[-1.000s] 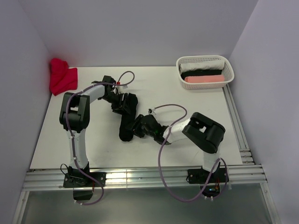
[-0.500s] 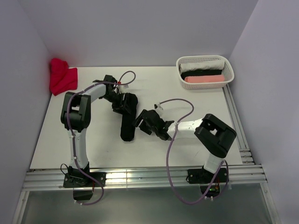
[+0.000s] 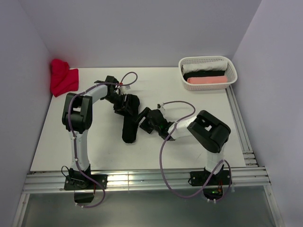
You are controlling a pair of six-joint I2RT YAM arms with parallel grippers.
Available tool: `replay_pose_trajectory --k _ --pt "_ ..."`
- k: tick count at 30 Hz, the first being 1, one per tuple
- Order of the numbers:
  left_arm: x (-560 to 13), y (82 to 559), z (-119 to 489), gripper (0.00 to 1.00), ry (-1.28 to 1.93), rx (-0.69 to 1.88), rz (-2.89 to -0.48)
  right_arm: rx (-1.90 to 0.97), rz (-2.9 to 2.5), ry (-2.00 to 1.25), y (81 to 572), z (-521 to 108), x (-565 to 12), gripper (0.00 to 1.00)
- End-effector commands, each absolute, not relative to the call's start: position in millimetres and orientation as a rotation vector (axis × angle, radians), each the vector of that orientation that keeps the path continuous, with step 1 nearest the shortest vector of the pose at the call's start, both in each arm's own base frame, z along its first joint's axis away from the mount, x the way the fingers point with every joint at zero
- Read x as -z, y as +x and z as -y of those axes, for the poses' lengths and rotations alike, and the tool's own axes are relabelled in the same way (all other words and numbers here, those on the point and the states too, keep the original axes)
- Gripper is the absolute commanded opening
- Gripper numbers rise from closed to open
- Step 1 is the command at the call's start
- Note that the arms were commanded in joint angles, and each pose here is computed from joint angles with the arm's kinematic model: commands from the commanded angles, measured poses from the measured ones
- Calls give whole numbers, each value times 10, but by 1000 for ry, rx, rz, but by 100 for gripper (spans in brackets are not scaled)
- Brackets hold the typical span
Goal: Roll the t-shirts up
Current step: Roll the tshirt, then place the rolled tshirt into the container
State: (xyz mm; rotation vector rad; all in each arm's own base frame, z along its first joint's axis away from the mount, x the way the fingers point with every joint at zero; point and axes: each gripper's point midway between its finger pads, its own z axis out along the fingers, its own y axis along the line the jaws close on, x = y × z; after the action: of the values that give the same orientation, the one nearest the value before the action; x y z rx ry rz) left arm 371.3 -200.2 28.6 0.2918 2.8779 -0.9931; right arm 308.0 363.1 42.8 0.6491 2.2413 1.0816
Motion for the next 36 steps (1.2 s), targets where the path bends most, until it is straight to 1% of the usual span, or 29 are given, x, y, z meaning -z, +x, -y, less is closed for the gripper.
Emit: replay_pose_trajectory --k 1,8,10,13,14,16,17,21,22,24,25,27,28,30,31,36 --pt "198 3820 1722 56 332 722 -2935 -1094 -2258 716 3056 -3615 -285 79" --pt "181 3830 1746 56 328 735 -2928 -1057 -2299 743 3074 -3708 -200 79" --pt "186 3826 1742 56 327 732 -2930 -1045 -2305 758 3091 -3716 -168 78" --pt "172 3825 1745 56 328 735 -2928 -1025 -2307 766 3118 -3717 -137 73" --pt "169 3830 1746 56 326 735 -2927 -1015 -2315 766 3115 -3713 -118 69" --pt "164 3831 1749 56 326 737 -2927 -1001 -2321 761 3136 -3727 -104 66" --pt "165 3822 1758 56 329 742 -2928 -1002 -2321 756 3142 -3737 -105 59" --pt "166 3816 1762 56 337 741 -2927 -985 -2327 742 3180 -3766 -93 48" --pt "164 3813 1760 56 339 741 -2927 -981 -2329 742 3176 -3769 -85 39" --pt "143 3806 1766 56 349 743 -2923 -979 -2328 740 3186 -3776 -87 28" --pt "124 3810 1780 57 355 750 -2917 -971 -2334 740 3180 -3769 -74 19" --pt "83 3810 1785 59 367 762 -2910 -964 -2332 745 3190 -3757 -75 9" --pt "64 3813 1786 61 374 763 -2906 -954 -2337 746 3178 -3746 -62 2" --pt "-29 3832 1814 65 401 787 -2882 -947 -2341 747 3174 -3738 -73 0" --pt "-85 3872 1827 69 412 796 -2862 -934 -2349 747 3166 -3725 -66 0" --pt "-442 3957 1878 78 491 872 -2758 -907 -2339 752 3170 -3659 -120 0"
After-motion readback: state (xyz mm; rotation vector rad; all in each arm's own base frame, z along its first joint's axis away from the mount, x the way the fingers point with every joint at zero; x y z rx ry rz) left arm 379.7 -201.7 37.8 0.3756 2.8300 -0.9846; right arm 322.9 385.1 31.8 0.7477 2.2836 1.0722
